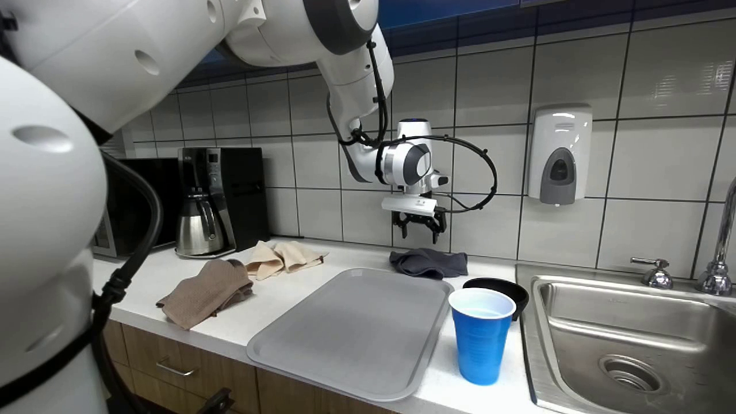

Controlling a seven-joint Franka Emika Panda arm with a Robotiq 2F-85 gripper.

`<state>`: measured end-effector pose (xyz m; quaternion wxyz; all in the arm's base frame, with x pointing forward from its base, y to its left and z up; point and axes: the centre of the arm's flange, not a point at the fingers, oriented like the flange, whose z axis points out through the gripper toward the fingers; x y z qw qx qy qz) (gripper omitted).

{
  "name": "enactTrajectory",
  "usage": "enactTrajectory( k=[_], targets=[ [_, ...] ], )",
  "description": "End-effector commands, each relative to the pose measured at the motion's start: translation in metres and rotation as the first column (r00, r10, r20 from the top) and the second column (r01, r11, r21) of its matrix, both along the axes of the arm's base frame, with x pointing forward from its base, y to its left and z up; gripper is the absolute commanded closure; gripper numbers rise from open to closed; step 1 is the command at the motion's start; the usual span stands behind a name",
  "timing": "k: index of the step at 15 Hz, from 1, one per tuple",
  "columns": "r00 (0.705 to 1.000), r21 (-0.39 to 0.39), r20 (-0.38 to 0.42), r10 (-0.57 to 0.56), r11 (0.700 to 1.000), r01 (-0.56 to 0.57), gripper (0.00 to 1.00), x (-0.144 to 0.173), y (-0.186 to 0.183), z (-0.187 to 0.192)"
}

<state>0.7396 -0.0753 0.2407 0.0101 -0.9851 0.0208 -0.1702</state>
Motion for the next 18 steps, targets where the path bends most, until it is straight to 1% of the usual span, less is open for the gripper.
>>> enactTrajectory(
  k=[1,7,18],
  targets=[
    [1.0,0.015,-0.024,0.002,1.0,-0.002,0.0,-0.027,0.004,0.02],
    [0.999,0.014,-0.053,0.002,1.0,-0.001,0.0,-0.056,0.006,0.03],
    [0.996,0.012,-0.092,-0.012,1.0,0.013,0.0,-0.126,0.007,0.058]
  ],
)
